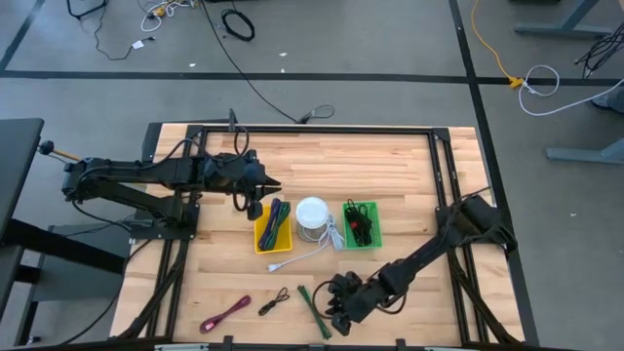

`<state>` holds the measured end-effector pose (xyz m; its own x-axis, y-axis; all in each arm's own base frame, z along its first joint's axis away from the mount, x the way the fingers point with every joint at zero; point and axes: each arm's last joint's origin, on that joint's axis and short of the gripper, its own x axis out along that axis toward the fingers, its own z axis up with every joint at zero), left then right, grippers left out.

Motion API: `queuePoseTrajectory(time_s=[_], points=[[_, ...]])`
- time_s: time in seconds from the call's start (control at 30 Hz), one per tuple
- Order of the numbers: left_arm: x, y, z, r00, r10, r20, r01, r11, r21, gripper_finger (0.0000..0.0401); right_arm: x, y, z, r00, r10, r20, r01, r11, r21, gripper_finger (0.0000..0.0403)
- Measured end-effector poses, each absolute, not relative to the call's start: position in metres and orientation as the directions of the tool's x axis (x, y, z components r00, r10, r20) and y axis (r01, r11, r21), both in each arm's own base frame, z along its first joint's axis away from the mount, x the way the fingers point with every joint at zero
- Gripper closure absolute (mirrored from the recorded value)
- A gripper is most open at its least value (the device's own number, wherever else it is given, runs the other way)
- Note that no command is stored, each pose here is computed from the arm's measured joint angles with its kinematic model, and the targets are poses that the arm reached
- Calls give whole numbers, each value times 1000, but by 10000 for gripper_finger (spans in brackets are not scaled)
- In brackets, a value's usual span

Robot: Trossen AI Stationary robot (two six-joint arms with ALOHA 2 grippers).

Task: Pick & Place USB Port
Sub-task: Put the black green charger cable into the yellow basket

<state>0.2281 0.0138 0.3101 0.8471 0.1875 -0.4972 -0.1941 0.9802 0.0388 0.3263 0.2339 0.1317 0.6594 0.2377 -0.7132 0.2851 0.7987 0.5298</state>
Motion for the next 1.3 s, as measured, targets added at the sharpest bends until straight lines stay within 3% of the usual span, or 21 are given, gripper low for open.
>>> queuePoseTrajectory(time_s=[0.53,1.13,1.23,1.3], points=[[228,14,310,846,186,-499,-227,974,-21,332,352,254,125,664,273,-696,233,809,540,249],[227,13,309,838,186,-512,-233,972,-27,332,354,254,110,645,263,-718,287,787,546,249],[227,13,308,837,186,-515,-234,972,-30,332,354,254,107,643,251,-724,275,806,524,267],[227,13,308,835,186,-518,-235,972,-29,332,354,254,106,638,243,-730,282,809,516,306]])
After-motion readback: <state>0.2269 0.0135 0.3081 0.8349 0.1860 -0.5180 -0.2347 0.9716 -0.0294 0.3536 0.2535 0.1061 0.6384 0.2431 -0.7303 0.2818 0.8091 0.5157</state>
